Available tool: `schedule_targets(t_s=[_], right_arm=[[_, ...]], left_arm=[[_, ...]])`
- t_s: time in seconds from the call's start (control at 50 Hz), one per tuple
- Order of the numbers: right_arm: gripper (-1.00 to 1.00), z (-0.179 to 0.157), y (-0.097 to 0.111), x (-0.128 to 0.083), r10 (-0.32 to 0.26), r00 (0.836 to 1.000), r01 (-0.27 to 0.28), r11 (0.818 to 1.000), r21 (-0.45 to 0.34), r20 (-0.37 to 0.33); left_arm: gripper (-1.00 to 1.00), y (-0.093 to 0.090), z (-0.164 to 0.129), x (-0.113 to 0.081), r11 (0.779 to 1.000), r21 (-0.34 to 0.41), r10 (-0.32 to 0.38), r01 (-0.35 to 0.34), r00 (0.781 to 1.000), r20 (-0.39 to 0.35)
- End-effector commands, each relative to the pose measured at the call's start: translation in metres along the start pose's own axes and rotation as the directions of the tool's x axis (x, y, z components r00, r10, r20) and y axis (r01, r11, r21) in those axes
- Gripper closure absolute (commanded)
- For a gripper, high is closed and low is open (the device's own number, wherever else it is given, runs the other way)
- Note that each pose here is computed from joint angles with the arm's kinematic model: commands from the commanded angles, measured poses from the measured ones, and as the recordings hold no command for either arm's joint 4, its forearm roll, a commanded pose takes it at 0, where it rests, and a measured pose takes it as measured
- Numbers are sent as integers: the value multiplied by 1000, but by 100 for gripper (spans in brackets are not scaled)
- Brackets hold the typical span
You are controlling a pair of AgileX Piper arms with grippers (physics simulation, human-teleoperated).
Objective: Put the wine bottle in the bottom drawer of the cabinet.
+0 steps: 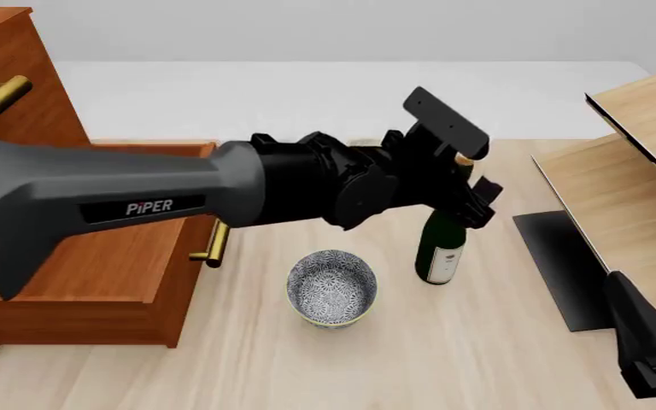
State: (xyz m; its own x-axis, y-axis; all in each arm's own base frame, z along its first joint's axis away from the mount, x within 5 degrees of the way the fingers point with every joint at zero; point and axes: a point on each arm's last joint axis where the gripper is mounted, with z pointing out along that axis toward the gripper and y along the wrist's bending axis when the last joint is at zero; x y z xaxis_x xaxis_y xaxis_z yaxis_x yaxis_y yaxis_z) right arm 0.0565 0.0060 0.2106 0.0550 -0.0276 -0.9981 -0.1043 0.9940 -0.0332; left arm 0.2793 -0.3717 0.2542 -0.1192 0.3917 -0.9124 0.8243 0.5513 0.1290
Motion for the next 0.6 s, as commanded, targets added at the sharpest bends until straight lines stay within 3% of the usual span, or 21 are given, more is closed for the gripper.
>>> schedule_targets(t_s=[0.02, 0.54, 0.56, 0.6], right_arm=[[-100, 0, 0, 0, -2, 1000, 2, 1000, -1, -1], [-100, 0, 0, 0, 0, 1000, 0, 1000, 1, -4], [-100, 0, 0, 0, -2, 1000, 2, 1000, 1, -5], [-100, 0, 0, 0, 0, 1000, 0, 1000, 1, -4]], left_arm=[[-100, 1, 3, 7, 1000, -4, -10, 10, 1000, -4], [-100, -1, 11, 18, 1000, -1, -28, 28, 999, -17], [100, -1, 11, 18, 1000, 0, -29, 29, 999, -17], [100, -1, 10, 16, 1000, -1, -29, 29, 1000, -11]])
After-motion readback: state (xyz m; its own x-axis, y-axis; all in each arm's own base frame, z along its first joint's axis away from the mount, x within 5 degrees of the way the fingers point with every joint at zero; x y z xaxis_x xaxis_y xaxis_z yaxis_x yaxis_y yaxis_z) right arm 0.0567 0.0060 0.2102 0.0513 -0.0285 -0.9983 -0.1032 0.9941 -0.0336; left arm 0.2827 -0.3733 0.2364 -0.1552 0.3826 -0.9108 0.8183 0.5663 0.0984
